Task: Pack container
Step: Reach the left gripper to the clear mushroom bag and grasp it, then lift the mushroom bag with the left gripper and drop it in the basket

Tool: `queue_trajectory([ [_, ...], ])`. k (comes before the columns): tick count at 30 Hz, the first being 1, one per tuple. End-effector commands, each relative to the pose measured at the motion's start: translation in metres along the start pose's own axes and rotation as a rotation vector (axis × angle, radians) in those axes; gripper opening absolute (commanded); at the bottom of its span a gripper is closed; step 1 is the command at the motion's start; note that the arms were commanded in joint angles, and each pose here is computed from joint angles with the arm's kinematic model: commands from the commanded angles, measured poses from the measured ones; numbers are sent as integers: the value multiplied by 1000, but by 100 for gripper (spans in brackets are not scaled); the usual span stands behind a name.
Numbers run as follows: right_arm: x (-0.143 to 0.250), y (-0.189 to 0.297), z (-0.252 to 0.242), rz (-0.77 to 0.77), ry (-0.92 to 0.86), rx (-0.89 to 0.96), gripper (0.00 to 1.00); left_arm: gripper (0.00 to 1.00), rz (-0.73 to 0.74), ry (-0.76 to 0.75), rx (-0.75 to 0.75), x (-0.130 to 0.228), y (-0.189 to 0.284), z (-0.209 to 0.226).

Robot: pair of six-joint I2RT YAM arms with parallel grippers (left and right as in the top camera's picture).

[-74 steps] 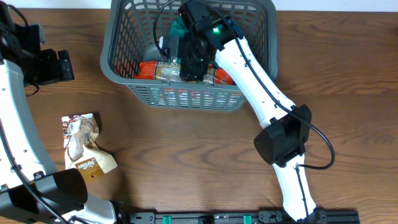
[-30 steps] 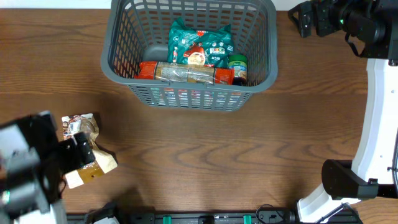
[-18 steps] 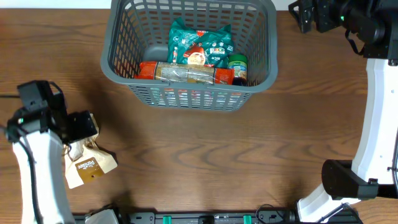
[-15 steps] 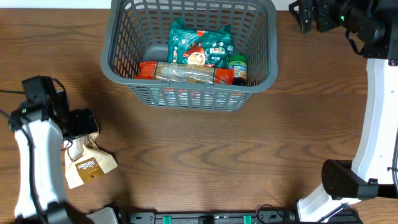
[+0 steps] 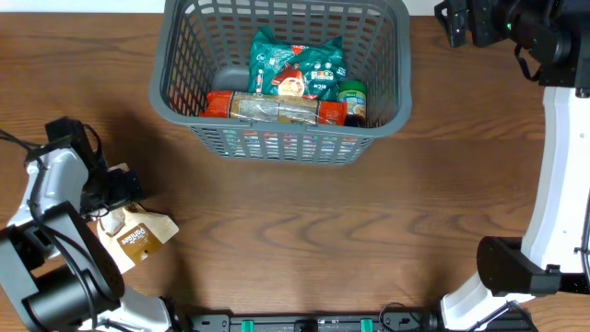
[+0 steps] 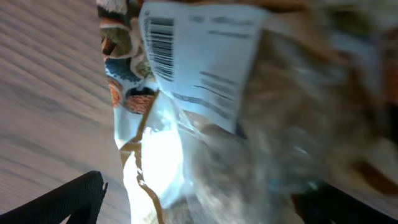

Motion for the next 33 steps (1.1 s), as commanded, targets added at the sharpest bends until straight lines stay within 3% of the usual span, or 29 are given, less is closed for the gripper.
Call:
queue_trajectory([
  [1,3,-4,-4,12,-19,12,99,98,14,-11,-15,0,-7,3],
  [21,3,-4,-4,12,-26,13,99,99,2,-15,73,9,-40,-14],
  [23,3,-4,-4,13,-26,12,99,94,1,-17,89,8,-40,-17],
  [33,6,-4,-3,26,-27,8,99,41,-59,-16,195,-3,-22,-30],
])
Point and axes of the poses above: each gripper's point midway between its finger pads, its own y axis back along the fingers, its own z axis along the line the jaws close on, x = y × z, the point moved 3 cm from there along y, back along the fingers, and after that the axes turned 1 degree about -y, right-handed, at the moved point
